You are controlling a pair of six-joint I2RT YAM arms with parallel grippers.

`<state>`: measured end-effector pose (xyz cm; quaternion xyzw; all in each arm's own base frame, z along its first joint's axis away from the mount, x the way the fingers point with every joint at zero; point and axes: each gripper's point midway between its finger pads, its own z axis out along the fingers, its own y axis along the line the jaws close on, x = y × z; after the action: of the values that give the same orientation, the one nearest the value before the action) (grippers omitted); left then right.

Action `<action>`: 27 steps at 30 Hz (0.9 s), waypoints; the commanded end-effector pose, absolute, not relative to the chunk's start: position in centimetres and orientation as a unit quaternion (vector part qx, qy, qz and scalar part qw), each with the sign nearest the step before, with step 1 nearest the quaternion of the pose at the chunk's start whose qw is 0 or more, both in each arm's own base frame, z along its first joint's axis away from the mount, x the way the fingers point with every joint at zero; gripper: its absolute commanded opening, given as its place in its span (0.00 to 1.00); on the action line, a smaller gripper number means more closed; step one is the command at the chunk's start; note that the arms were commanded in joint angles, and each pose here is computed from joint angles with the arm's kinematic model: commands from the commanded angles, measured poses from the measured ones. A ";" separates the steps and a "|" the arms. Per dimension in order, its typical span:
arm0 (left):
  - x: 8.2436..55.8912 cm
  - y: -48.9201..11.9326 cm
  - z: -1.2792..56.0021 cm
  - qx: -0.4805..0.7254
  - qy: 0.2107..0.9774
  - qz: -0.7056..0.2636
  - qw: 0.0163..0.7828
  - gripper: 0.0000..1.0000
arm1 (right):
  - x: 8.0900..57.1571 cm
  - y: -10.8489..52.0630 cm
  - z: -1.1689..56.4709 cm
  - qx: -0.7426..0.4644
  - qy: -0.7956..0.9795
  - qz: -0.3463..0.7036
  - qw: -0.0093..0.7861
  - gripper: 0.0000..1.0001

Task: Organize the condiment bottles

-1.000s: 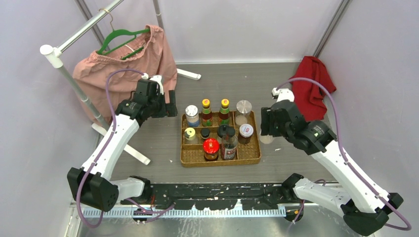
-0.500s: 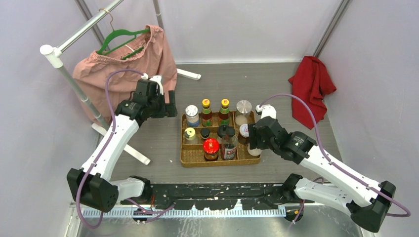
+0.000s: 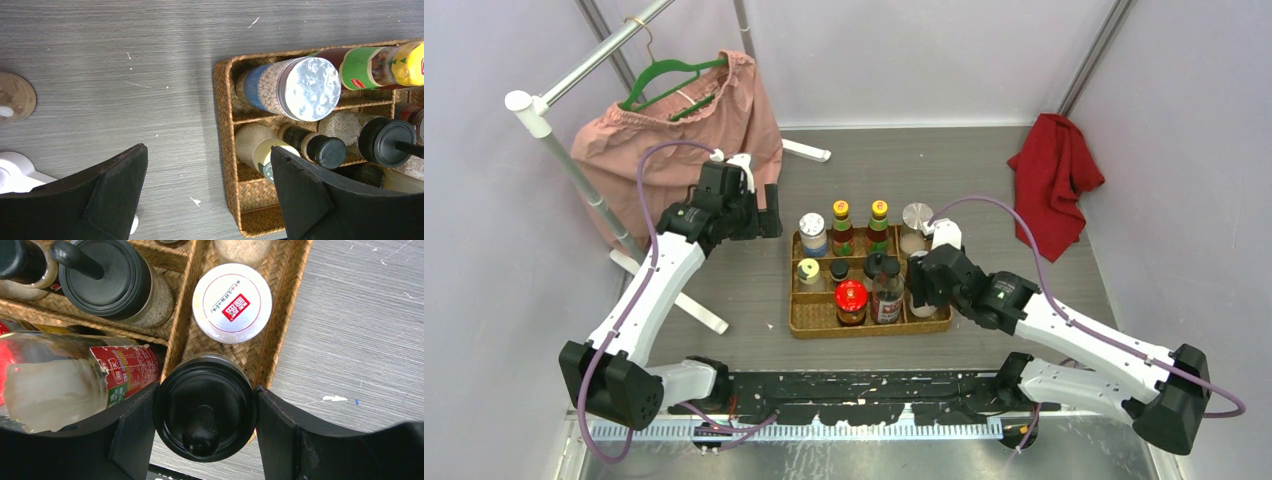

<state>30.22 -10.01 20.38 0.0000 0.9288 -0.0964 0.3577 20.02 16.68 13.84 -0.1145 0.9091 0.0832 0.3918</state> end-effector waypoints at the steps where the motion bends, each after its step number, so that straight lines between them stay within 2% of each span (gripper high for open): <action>1: 30.6 -10.0 22.6 0.004 0.916 -0.100 0.388 0.93 | 21.3 17.9 14.9 -0.093 0.894 0.102 0.427 0.53; 9: 30.7 -10.0 22.5 0.005 0.917 -0.099 0.386 0.93 | 20.9 18.0 12.6 -0.091 0.900 0.102 0.414 0.55; 21: 30.6 -8.8 21.8 -0.019 0.926 -0.066 0.372 0.95 | 20.7 17.4 15.1 -0.099 0.895 0.093 0.424 0.92; 27: 29.8 -5.8 22.4 -0.106 0.921 -0.005 0.375 1.00 | 20.4 16.6 18.1 -0.106 0.887 0.095 0.440 0.93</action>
<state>29.89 -7.94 20.10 -0.0375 0.9344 -0.0448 0.3514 19.97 16.85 14.07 -0.1113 0.9045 0.0843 0.4029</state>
